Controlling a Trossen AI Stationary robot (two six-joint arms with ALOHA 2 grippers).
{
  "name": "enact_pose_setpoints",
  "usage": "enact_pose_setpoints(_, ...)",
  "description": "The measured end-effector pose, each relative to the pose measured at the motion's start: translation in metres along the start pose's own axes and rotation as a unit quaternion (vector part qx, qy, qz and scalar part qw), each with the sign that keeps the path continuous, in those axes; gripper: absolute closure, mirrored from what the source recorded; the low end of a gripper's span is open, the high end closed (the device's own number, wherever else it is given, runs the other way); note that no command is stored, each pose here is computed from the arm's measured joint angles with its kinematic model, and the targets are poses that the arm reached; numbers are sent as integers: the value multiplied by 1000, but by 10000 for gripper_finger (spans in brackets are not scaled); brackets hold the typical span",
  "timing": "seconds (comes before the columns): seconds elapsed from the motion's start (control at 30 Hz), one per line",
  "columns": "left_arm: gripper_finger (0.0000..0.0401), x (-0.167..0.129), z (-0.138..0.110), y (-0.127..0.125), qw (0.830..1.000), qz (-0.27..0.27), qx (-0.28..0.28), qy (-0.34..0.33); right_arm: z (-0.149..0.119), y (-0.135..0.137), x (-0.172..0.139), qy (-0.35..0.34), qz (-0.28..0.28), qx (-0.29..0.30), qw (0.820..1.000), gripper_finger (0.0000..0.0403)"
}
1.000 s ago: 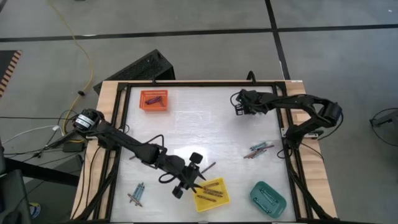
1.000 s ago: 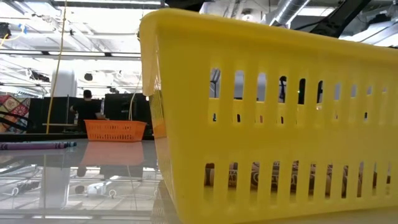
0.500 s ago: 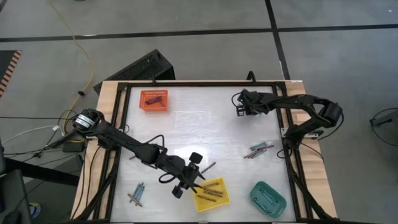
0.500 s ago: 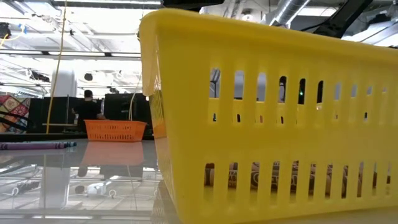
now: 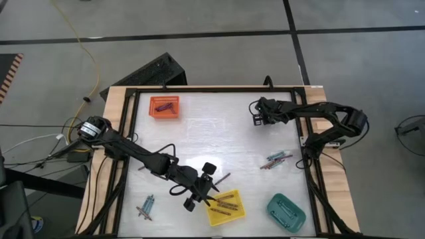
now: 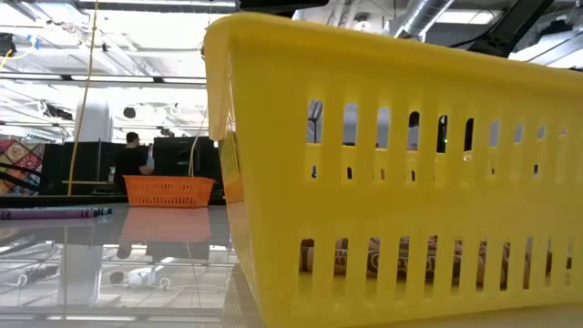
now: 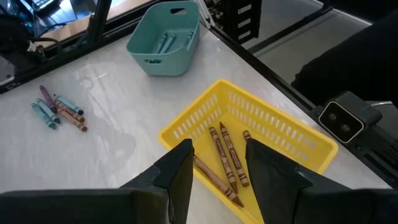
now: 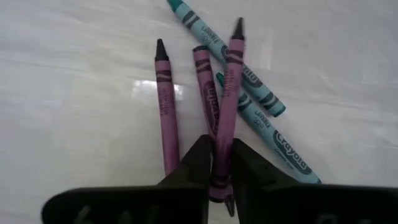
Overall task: Sort crayons
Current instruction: Put the purple crayon into the orange bin
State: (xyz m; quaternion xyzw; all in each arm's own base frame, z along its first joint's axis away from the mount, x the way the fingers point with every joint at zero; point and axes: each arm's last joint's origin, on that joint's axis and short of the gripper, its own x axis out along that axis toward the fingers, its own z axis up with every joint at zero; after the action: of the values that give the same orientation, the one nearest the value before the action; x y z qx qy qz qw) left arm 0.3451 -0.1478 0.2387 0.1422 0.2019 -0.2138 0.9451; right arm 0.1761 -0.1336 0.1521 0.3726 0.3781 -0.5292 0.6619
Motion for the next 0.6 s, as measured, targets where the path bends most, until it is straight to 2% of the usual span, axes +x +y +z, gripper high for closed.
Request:
enact_pose_setpoints(0.3, 263, 0, 0, 0, 1000, 0, 0, 0, 0, 0, 0, -1, 1, -4, 1000, 388)
enact_pose_setpoints(0.6, 263, 0, 0, 0, 1000, 0, 0, 0, 0, 1, 0, 4, 7, -6, 1000, 393)
